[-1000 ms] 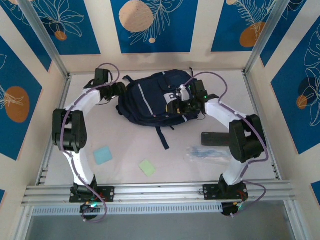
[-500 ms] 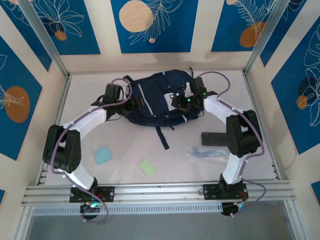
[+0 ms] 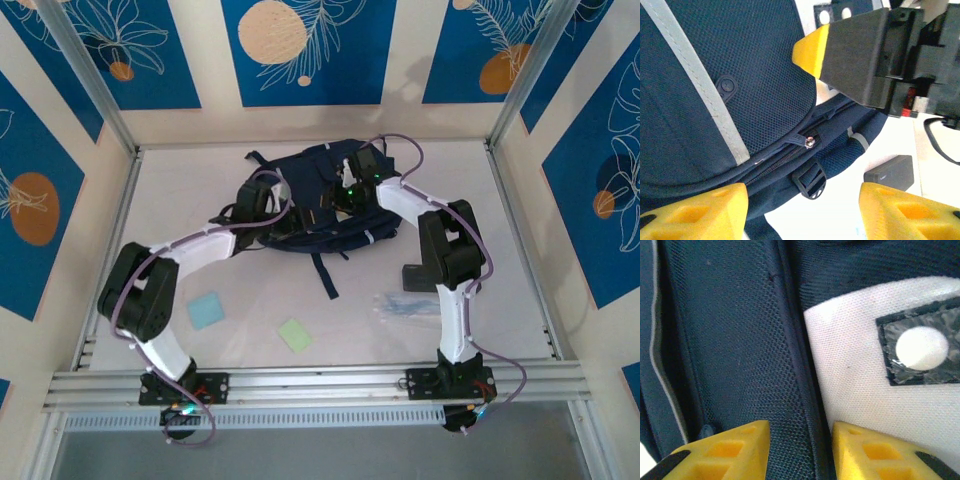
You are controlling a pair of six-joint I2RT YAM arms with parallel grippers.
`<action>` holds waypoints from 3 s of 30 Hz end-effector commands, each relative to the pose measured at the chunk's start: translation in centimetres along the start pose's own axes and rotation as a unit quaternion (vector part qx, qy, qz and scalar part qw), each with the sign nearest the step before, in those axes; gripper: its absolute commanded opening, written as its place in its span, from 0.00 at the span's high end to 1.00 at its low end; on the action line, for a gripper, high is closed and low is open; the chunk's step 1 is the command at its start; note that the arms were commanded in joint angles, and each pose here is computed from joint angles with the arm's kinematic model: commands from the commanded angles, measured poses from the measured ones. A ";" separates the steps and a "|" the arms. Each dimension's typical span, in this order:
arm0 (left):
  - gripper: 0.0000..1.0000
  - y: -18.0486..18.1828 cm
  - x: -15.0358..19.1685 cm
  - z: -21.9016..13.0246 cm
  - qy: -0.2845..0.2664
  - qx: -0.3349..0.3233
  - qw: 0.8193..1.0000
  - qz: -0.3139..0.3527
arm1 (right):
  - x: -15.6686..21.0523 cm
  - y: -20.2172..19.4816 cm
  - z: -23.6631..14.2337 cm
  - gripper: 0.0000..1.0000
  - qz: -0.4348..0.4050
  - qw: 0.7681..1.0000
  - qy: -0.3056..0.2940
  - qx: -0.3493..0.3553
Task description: Pack the student bag
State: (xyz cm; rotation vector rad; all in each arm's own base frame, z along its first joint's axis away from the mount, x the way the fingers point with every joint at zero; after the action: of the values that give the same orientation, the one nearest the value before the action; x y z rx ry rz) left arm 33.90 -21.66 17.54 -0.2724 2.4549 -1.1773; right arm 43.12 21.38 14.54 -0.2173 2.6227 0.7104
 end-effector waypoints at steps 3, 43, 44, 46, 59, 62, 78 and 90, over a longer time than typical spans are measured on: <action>0.41 0.9 -0.9 1.1 -0.030 -0.008 0.999 -0.008 | 3.8 0.6 -2.7 0.62 -0.086 0.995 0.008 0.048; 0.40 7.0 -7.2 3.1 -0.053 -0.066 0.993 -0.081 | 8.9 1.6 -0.9 1.00 -0.243 0.955 0.024 -0.169; 0.40 6.9 -7.3 3.3 -0.052 -0.066 0.993 -0.081 | 9.3 1.5 -0.7 1.00 -0.256 0.952 0.031 -0.165; 0.40 6.8 -7.5 3.3 -0.051 -0.065 0.993 -0.079 | 10.4 1.7 -0.4 1.00 -0.302 0.940 0.042 -0.155; 0.40 6.3 -7.5 3.0 -0.044 -0.064 0.994 -0.071 | 10.1 4.0 -3.1 0.61 -0.373 0.923 0.000 -0.094; 0.40 5.6 -7.4 2.4 -0.041 -0.055 0.996 -0.064 | 9.3 3.6 -5.0 0.55 -0.306 0.948 -0.001 -0.090; 0.39 -0.6 -1.1 -0.1 0.035 -0.037 0.998 0.026 | 8.9 -6.1 -13.6 0.36 0.025 0.990 -0.051 0.132; 0.42 -5.4 3.1 4.6 0.072 -0.179 0.964 0.184 | 9.7 -13.2 -14.5 0.09 0.171 0.973 -0.089 0.131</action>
State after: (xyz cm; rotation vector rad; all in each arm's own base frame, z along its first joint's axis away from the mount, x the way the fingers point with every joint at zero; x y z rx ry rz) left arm 33.78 -28.94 19.81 0.0917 2.6089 -0.8438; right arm 32.29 2.82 16.42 0.2778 2.5922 0.3617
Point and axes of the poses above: each hand's point on the last joint's axis, 136 mm out from that joint toward the fingers, its own z axis out along the fingers, its own y axis along the line the jaws close on, x = y × z, the point moved 9 cm from there along -z, back along the fingers, and after that the axes turned 9 degrees about -z, right-handed, at the moved point
